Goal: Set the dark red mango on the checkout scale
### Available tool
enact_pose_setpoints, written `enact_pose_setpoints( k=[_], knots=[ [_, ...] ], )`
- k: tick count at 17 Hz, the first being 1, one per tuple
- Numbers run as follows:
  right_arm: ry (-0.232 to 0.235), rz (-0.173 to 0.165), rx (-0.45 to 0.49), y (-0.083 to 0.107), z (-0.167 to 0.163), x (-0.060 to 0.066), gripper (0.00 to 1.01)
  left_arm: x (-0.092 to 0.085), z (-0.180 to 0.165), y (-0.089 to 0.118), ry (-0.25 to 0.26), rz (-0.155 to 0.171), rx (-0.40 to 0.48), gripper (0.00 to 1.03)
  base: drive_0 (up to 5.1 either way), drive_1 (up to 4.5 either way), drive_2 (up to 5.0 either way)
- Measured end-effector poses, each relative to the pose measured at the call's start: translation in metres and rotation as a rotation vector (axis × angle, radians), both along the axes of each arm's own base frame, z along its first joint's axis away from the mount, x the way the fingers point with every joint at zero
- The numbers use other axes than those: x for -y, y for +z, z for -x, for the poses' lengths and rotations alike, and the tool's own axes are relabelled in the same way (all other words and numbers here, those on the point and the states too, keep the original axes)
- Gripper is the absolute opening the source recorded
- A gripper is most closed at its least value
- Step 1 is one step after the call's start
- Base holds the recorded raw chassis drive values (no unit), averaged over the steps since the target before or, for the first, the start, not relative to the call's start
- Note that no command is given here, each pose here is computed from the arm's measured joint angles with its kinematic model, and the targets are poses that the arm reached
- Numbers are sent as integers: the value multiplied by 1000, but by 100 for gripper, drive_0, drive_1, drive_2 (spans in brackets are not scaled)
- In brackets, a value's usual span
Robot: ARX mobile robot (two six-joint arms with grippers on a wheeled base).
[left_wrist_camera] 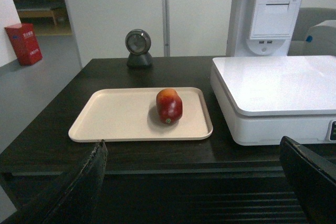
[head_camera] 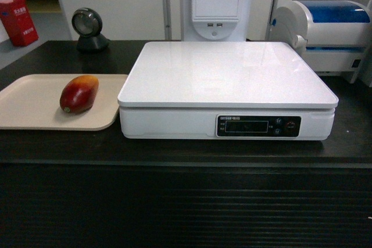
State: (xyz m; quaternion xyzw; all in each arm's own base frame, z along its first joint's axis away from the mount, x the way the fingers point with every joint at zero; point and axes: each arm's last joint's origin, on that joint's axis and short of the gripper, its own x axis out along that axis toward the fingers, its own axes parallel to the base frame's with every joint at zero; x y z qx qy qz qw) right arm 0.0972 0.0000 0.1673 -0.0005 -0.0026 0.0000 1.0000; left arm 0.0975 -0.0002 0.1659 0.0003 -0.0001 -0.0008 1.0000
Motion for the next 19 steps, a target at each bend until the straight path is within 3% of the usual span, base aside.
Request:
enact_pose_setpoints(
  k=[14,15,16,19],
  knots=[
    [0,0,0,0,0,0,98,0,0,0,0,0,0,98,0,0,0],
    [0,0,0,0,0,0,98,1,0,-2,-5,16,-69,98,0,0,0],
    [0,0,0,0,0,0,98,5,-9,6,-15,40,-116,98,0,0,0],
    [0,0,0,0,0,0,98,9,-40,45,-83,49,-6,98,0,0,0]
  ],
)
